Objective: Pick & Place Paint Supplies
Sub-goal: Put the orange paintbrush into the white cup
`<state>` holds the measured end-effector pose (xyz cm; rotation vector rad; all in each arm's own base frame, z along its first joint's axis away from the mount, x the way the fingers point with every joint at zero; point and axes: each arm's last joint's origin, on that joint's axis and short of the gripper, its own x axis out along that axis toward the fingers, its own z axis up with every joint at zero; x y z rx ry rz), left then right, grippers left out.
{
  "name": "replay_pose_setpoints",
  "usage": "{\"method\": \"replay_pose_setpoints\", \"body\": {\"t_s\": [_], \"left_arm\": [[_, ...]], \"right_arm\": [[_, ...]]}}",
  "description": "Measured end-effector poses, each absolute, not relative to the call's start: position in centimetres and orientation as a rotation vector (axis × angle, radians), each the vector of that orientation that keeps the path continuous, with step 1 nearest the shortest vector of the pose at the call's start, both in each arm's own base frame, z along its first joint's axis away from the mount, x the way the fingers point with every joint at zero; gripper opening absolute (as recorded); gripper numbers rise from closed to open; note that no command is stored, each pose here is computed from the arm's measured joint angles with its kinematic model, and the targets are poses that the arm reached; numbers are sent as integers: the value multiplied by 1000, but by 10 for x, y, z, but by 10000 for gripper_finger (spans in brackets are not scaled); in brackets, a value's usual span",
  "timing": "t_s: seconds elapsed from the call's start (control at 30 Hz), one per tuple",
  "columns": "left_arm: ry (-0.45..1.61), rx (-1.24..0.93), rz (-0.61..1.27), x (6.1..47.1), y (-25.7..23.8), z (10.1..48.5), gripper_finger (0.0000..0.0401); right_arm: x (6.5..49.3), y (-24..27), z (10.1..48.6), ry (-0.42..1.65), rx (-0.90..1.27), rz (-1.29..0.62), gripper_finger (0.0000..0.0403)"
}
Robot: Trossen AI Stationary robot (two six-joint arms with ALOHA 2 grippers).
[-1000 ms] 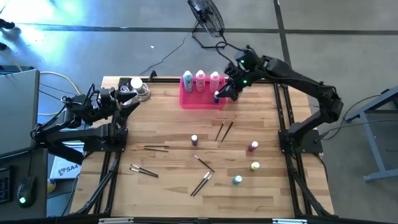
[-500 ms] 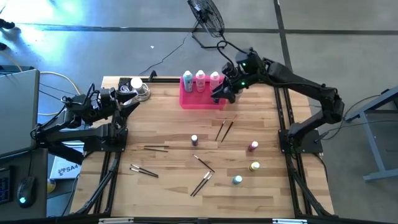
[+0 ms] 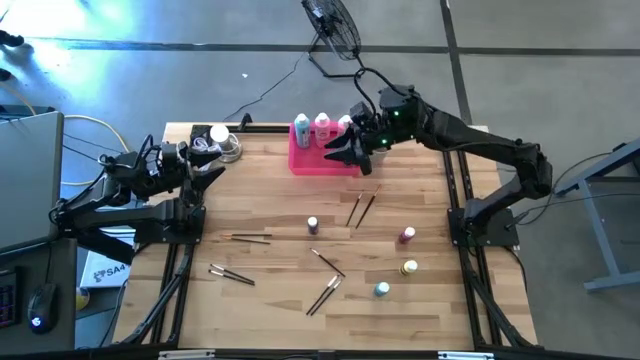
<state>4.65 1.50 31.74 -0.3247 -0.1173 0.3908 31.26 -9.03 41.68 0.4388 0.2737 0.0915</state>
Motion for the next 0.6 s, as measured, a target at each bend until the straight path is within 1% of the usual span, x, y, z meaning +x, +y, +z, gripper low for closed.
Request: {"method": "replay_pose_setpoints", "body": {"t_s": [0.07, 0.13, 0.27, 0.33, 0.47, 0.6], "left_arm": [[-116, -322, 392, 47, 15, 317, 271], [-117, -319, 399, 46, 15, 317, 271], [-122, -316, 430, 46, 16, 317, 271], [-125, -316, 449, 46, 17, 317, 271], [-128, -316, 480, 45, 17, 317, 271], [-131, -317, 496, 45, 18, 317, 271]], "right_arm": [[309, -89, 420, 263, 462, 37, 171], [300, -88, 424, 260, 477, -58, 164], [274, -86, 432, 288, 462, -267, 142], [261, -83, 434, 314, 456, -338, 131], [241, -73, 437, 358, 438, -438, 113], [227, -63, 439, 375, 465, -509, 103]]}}
